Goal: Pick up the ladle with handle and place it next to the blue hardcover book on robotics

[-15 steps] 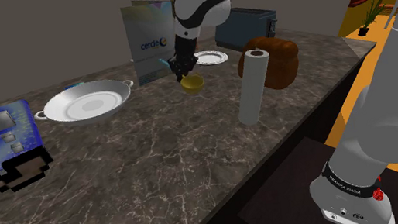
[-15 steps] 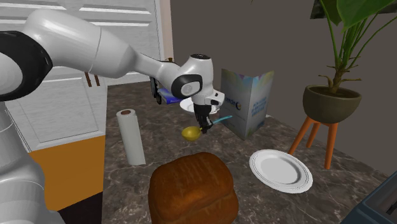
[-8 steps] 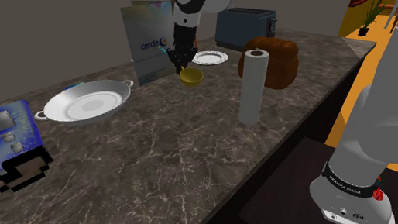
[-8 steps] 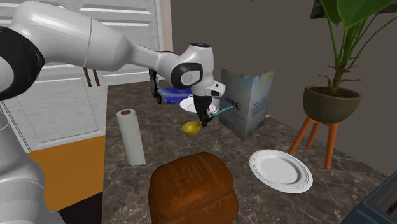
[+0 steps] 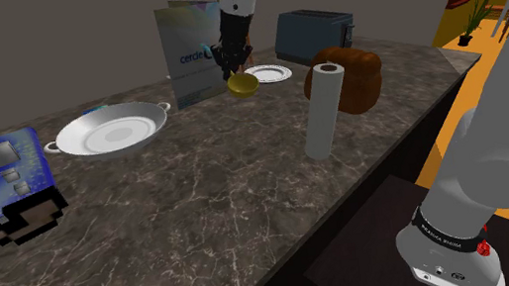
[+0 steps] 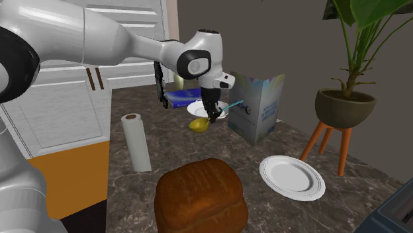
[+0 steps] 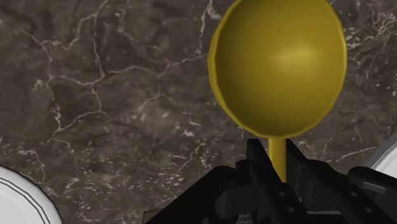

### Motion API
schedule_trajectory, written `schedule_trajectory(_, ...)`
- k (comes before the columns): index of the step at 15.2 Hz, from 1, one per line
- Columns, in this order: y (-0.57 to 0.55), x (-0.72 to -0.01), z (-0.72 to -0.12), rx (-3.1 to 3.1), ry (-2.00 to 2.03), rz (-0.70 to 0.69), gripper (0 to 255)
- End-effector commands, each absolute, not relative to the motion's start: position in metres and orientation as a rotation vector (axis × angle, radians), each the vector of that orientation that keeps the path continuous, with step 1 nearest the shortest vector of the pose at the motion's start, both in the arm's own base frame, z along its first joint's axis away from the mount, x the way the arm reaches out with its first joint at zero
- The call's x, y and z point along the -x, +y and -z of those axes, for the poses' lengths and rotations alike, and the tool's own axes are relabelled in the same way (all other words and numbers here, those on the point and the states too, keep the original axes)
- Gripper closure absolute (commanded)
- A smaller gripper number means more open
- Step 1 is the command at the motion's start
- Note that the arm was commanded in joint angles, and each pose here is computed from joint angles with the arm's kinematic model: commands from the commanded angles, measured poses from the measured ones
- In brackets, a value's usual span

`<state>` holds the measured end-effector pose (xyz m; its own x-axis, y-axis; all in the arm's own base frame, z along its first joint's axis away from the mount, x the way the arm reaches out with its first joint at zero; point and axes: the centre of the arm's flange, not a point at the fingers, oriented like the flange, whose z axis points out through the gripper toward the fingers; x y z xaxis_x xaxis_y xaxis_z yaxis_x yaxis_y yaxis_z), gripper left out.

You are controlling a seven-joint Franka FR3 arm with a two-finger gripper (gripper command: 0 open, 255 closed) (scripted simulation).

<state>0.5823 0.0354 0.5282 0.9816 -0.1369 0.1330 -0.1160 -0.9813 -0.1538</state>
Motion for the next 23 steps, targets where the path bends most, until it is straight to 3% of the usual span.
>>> schedule_trajectory(1,0.036,-0.583,-0.538,2.982,0.191,0.215,255)
schedule_trajectory(23,0.280,-0.526,-0.554,2.982,0.191,0.215,255)
